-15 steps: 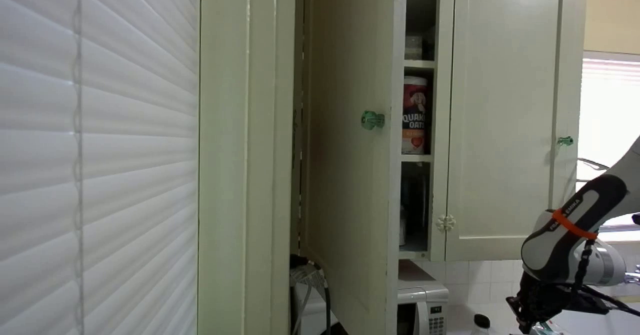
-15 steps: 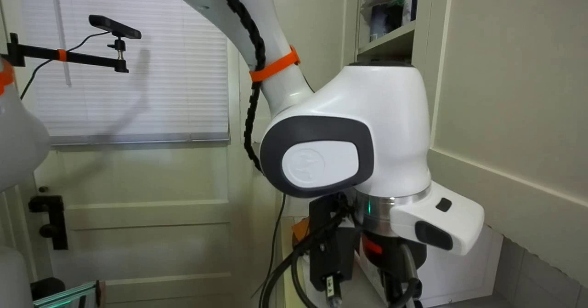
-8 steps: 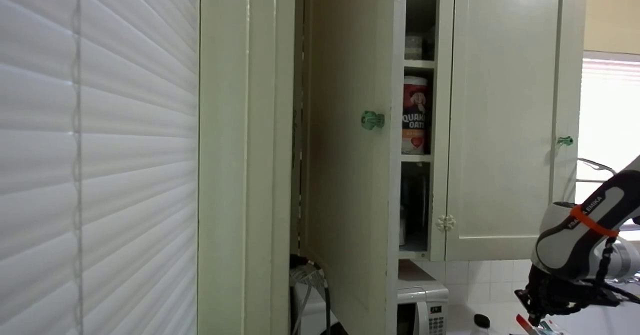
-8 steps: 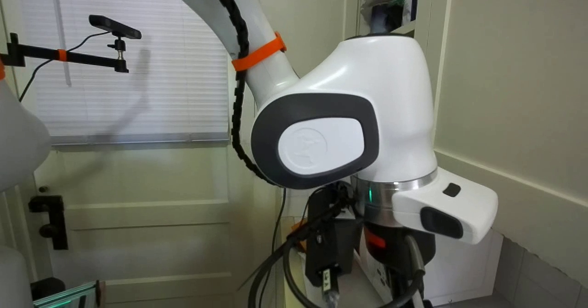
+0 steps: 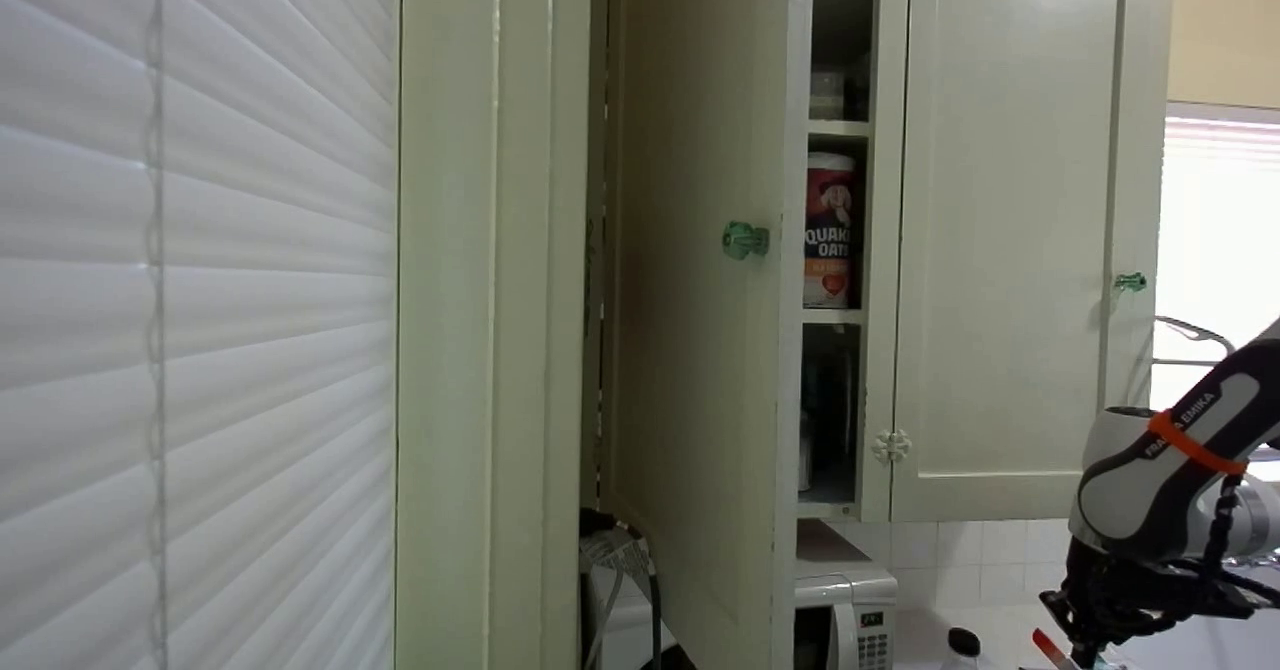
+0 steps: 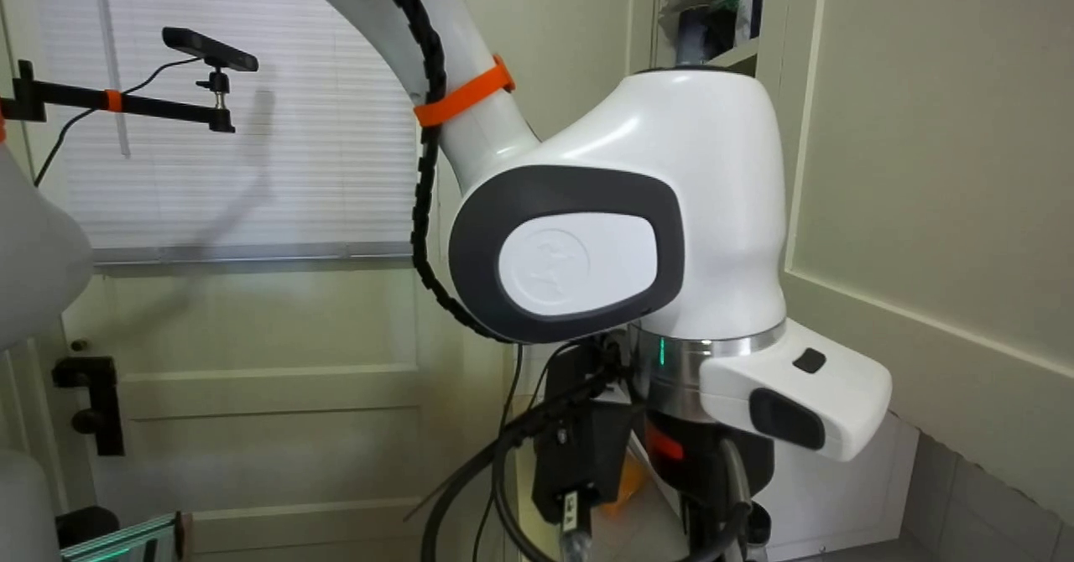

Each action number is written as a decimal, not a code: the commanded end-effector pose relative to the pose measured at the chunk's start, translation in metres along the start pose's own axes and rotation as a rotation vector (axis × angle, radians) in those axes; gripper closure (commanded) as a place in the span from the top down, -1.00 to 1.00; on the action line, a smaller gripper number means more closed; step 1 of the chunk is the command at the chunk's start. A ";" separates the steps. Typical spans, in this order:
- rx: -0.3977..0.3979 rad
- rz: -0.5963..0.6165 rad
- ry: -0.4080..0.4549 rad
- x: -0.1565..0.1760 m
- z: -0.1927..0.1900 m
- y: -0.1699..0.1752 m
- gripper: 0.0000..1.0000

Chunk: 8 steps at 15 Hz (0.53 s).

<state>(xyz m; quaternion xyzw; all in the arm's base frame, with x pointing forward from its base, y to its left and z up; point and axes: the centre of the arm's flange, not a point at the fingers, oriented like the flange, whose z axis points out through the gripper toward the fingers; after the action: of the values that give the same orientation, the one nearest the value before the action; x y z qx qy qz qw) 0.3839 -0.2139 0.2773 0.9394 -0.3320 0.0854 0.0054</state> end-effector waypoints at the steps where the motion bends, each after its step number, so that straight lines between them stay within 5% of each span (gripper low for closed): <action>1: -0.018 0.016 -0.034 -0.009 0.006 0.003 -1.00; 8: -0.024 0.035 -0.064 -0.013 0.028 0.004 -1.00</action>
<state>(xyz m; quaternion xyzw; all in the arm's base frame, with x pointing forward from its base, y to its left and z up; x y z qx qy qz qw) 0.3789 -0.2127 0.2578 0.9378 -0.3417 0.0610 0.0053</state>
